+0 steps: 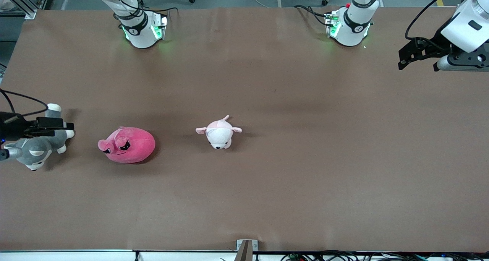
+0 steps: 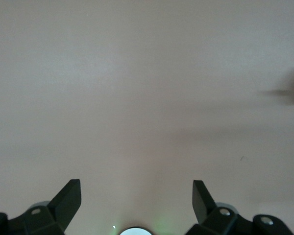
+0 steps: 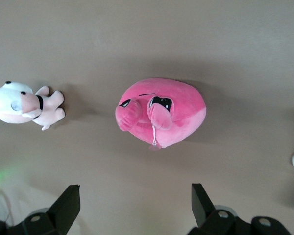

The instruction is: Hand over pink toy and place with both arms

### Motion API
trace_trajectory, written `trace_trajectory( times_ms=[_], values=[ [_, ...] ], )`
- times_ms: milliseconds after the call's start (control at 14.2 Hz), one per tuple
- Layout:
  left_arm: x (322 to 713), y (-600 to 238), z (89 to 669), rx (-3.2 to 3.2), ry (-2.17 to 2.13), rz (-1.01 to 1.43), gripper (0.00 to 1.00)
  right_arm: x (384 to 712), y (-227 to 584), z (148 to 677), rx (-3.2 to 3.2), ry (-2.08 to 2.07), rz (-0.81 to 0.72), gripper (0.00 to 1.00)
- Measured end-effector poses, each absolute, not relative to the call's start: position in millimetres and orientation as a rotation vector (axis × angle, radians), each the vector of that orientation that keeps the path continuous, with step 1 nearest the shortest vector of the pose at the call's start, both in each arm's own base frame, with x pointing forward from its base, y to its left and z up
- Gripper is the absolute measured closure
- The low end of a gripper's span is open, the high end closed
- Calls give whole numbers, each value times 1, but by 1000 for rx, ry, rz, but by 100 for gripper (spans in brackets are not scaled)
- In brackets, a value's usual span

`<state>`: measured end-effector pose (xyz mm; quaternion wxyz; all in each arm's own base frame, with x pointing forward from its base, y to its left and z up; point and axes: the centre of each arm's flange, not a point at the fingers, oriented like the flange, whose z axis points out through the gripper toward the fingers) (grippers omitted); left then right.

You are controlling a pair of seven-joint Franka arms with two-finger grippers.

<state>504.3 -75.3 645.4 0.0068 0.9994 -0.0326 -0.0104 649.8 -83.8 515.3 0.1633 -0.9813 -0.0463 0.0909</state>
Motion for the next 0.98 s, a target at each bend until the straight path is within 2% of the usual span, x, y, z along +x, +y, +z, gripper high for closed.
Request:
trace_trajectory(
  times_ms=[351, 983],
  values=[
    [504, -76, 645, 3126, -103, -33, 0, 619, -11, 611, -3087, -26, 149, 0],
    [504, -76, 645, 3126, -104, -32, 0, 615, -42, 646, -3135, 57, -74, 0]
  ],
)
